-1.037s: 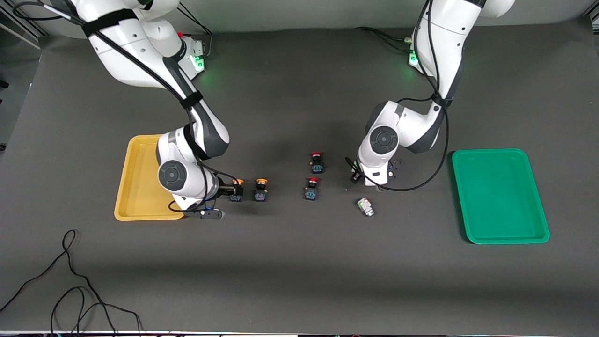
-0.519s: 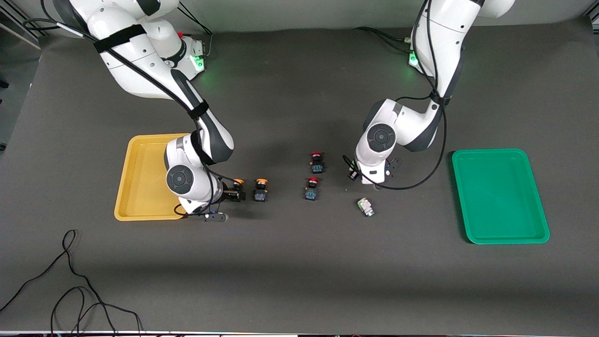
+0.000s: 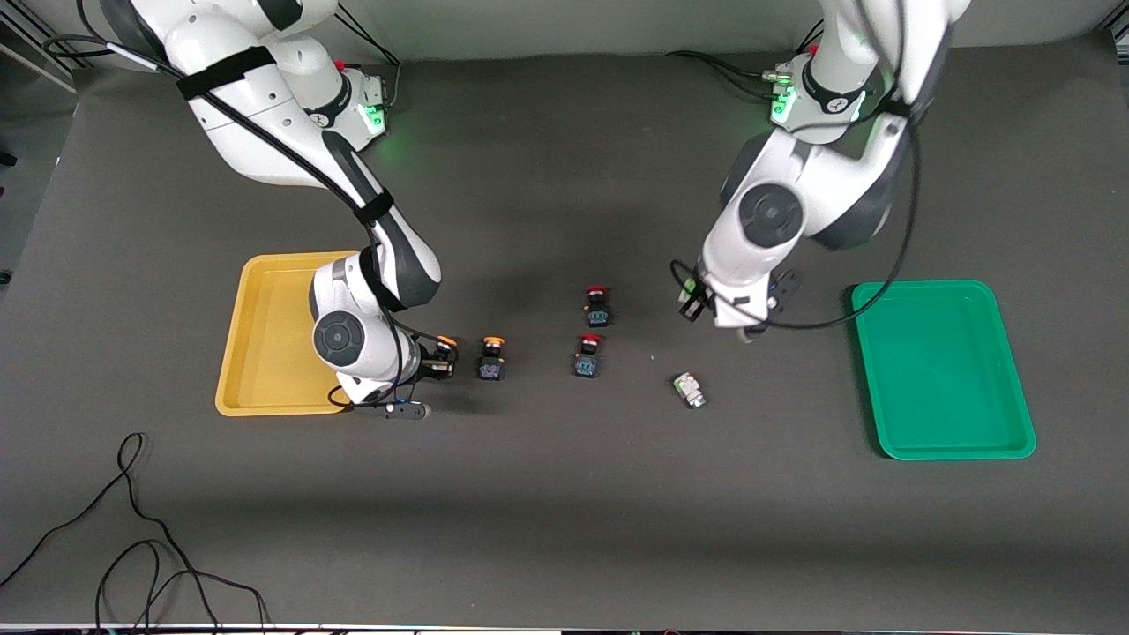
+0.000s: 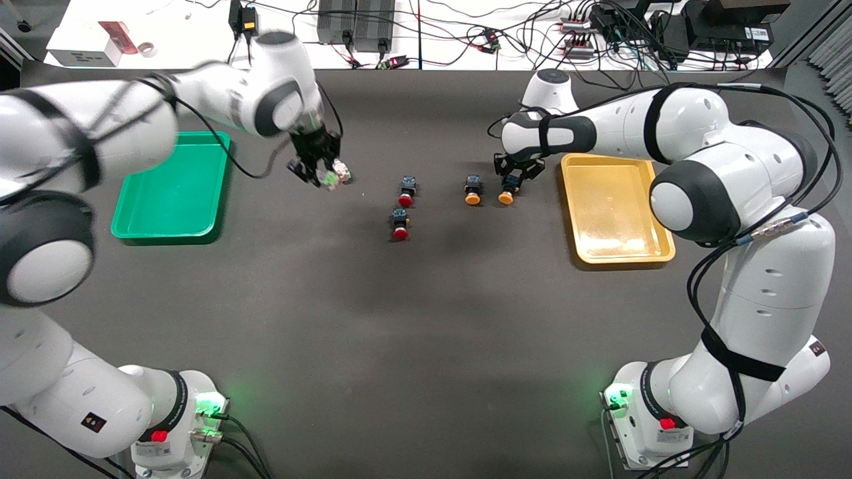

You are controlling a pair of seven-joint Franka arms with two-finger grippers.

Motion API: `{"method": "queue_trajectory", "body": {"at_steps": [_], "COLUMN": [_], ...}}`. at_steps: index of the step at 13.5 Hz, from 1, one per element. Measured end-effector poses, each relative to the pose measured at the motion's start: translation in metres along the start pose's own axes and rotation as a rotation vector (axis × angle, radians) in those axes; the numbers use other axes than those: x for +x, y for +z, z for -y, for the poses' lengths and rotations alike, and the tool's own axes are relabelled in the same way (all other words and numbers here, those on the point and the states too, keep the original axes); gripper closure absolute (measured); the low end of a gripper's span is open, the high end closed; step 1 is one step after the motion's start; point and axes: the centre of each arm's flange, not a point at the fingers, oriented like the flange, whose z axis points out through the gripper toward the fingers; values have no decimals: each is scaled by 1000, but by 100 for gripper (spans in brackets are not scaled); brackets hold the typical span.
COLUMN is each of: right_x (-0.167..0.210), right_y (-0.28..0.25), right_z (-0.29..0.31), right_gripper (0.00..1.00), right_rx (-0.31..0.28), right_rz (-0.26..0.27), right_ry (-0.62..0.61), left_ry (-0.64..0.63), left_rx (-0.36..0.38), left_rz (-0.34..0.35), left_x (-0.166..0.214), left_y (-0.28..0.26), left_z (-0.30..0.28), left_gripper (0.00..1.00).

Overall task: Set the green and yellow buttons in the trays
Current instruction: 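Carry the green button to the green tray while the right gripper carries yellow, then open both grippers to release the buttons into the trays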

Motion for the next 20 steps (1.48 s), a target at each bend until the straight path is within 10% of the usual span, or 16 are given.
{"method": "queue_trajectory", "body": {"at_steps": [10,17,20], "right_x": [-3,15,10], "right_y": [-196,-194,-146], "right_z": [-66,-228,-232], "right_gripper": [58,58,58], "right_rx": [-5,15,0], "right_rz": [122,176,119], "right_ry": [-94,-270,-271], "left_ry": [712,843,853], "left_rx": [61,84,80], "left_rz": [-4,-16,-9], "left_x": [260,333,339], "left_y": [-97,54,120], "left_z": [185,178,171], "left_gripper": [56,56,56]}}
